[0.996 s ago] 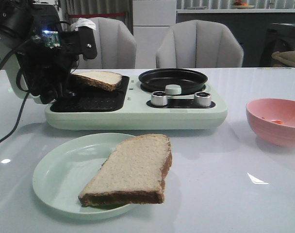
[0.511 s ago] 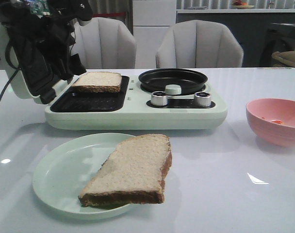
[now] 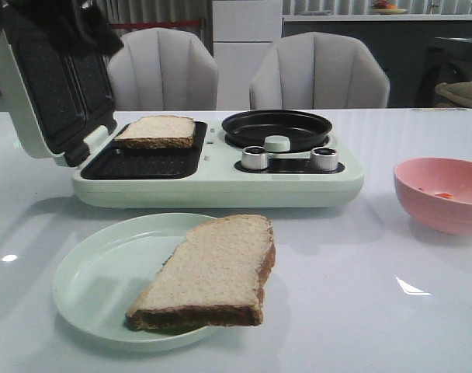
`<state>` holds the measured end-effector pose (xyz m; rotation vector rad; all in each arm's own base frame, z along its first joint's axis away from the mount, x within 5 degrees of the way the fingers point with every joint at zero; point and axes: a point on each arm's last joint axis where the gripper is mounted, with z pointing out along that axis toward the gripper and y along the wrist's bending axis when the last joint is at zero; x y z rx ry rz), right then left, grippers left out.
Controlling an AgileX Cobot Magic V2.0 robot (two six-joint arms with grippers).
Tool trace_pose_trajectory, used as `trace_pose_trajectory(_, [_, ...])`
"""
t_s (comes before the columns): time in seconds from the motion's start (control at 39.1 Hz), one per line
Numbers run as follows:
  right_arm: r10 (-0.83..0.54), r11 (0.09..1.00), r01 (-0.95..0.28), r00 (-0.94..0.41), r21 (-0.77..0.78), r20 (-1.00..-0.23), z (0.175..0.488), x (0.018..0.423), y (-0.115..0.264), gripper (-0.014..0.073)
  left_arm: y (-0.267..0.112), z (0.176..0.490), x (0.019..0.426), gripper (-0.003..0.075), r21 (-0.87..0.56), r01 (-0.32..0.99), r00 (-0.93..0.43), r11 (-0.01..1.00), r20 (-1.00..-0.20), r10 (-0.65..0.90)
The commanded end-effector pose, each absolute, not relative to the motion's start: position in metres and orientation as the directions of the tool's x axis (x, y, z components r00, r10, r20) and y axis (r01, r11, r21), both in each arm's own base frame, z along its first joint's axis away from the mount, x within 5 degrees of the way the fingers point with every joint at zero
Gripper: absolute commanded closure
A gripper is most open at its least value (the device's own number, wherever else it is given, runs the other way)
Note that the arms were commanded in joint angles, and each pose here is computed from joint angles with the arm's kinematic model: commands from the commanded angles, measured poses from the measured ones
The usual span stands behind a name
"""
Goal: Make breakfast with bread and shrimp
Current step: 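Withdraw the left gripper upward away from the sandwich maker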
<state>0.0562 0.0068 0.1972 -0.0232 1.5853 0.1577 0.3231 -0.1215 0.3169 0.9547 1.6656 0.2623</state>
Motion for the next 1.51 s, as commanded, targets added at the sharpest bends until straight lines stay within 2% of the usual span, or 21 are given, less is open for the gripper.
trace_pose_trajectory(0.0, [0.084, 0.991, -0.112, 0.1, 0.073, -0.991, 0.211, 0.054, 0.006, 0.046, -0.115, 0.359, 0.298, 0.0197, 0.524, 0.385, -0.001, 0.76, -0.823, 0.568])
trace_pose_trajectory(0.15, [0.084, 0.991, -0.112, 0.1, 0.073, -0.991, 0.211, 0.054, 0.006, 0.046, -0.094, 0.384, 0.271, 0.0209, 0.349, 0.276, -0.101, 0.895, -0.916, 0.388])
trace_pose_trajectory(0.36, [0.084, 0.991, -0.112, 0.1, 0.073, -0.991, 0.211, 0.054, 0.006, 0.046, -0.07, 0.409, 0.233, 0.0209, 0.225, 0.176, -0.13, 0.958, -0.96, 0.249])
trace_pose_trajectory(0.46, [0.084, 0.991, -0.112, 0.1, 0.073, -0.991, 0.211, 0.054, 0.006, 0.046, -0.063, 0.409, 0.214, 0.0209, 0.157, 0.167, -0.144, 0.973, -0.973, 0.182])
trace_pose_trajectory(0.72, [0.084, 0.991, -0.112, 0.1, 0.073, -0.991, 0.211, 0.054, 0.006, 0.046, -0.048, 0.38, 0.169, 0.0209, 0.05, 0.19, -0.171, 0.981, -0.982, 0.084])
trace_pose_trajectory(0.92, [0.084, 0.991, -0.112, 0.1, 0.073, -0.991, 0.211, 0.054, 0.006, 0.046, -0.034, 0.366, 0.12, 0.0209, -0.063, 0.235, -0.084, 0.97, -0.995, -0.044])
trace_pose_trajectory(1.23, [0.084, 0.991, -0.112, 0.1, 0.073, -0.991, 0.211, 0.054, 0.006, 0.046, -0.006, 0.337, 0.058, 0.0209, -0.108, 0.209, 0.016, 0.972, -0.993, -0.114])
trace_pose_trajectory(1.48, [0.087, 0.991, -0.112, 0.122, 0.073, -0.989, 0.213, 0.053, 0.005, 0.046, 0.006, 0.308, 0.032, 0.0209, -0.139, 0.194, 0.062, 0.971, -0.986, -0.153])
